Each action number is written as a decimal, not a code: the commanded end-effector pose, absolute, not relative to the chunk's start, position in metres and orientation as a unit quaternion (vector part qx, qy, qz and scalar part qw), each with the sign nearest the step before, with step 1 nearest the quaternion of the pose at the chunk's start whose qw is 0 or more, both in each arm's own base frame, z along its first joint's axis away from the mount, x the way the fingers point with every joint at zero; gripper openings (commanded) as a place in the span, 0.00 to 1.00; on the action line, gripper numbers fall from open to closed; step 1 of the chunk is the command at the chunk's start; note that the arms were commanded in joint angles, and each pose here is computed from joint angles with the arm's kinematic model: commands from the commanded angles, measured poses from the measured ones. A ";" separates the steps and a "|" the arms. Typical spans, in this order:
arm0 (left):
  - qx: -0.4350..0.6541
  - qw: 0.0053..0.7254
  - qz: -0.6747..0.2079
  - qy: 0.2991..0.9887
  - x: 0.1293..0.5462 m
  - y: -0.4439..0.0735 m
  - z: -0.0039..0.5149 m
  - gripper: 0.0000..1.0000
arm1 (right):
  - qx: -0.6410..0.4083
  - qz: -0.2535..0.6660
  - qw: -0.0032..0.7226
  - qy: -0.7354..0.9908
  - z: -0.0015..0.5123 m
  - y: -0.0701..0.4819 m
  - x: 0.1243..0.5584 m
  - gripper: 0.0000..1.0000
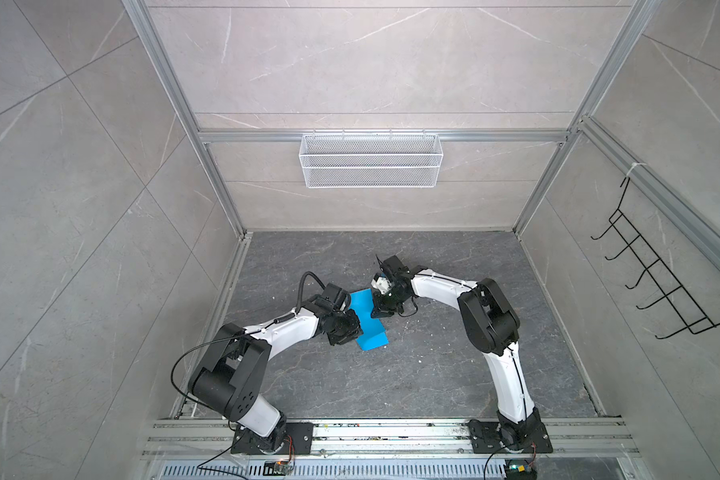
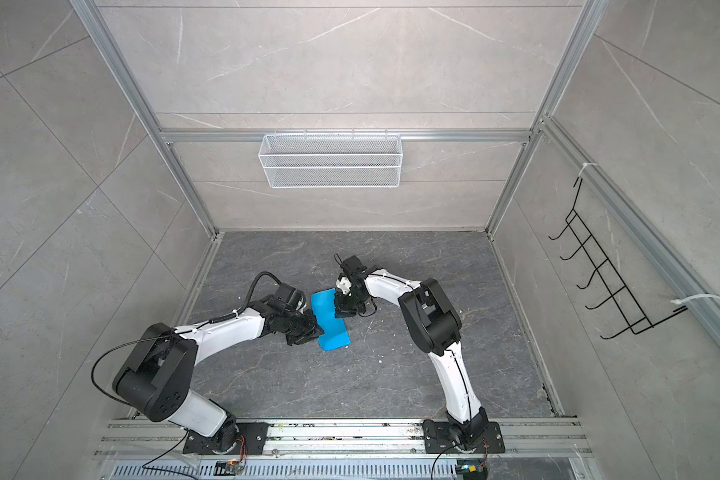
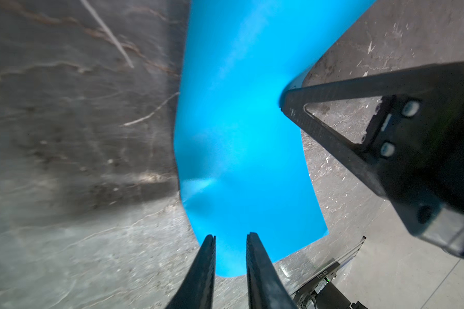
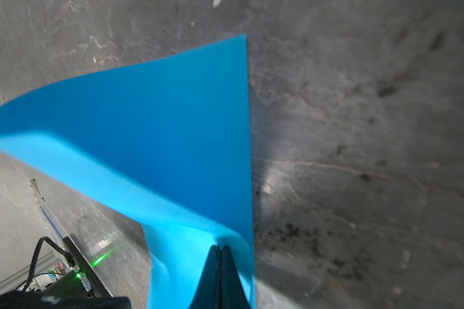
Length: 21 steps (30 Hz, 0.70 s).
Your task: Fold a paper plane with a square sheet of paper (pick it up from the middle)
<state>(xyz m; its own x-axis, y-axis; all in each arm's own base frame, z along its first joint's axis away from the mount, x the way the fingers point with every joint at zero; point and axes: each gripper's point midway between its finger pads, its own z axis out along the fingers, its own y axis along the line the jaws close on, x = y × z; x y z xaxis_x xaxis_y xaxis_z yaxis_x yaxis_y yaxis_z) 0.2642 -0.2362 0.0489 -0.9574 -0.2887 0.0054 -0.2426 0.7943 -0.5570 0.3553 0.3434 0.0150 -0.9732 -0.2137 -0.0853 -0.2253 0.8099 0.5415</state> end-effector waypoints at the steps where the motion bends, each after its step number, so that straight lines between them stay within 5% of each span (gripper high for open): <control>1: -0.141 0.026 -0.303 0.942 0.267 -0.249 0.049 0.26 | -0.094 0.191 -0.054 0.976 -0.048 0.308 0.328 0.06; 21: -0.166 -0.033 -0.244 0.955 0.217 -0.218 0.008 0.26 | -0.091 0.191 -0.056 0.976 -0.049 0.308 0.328 0.06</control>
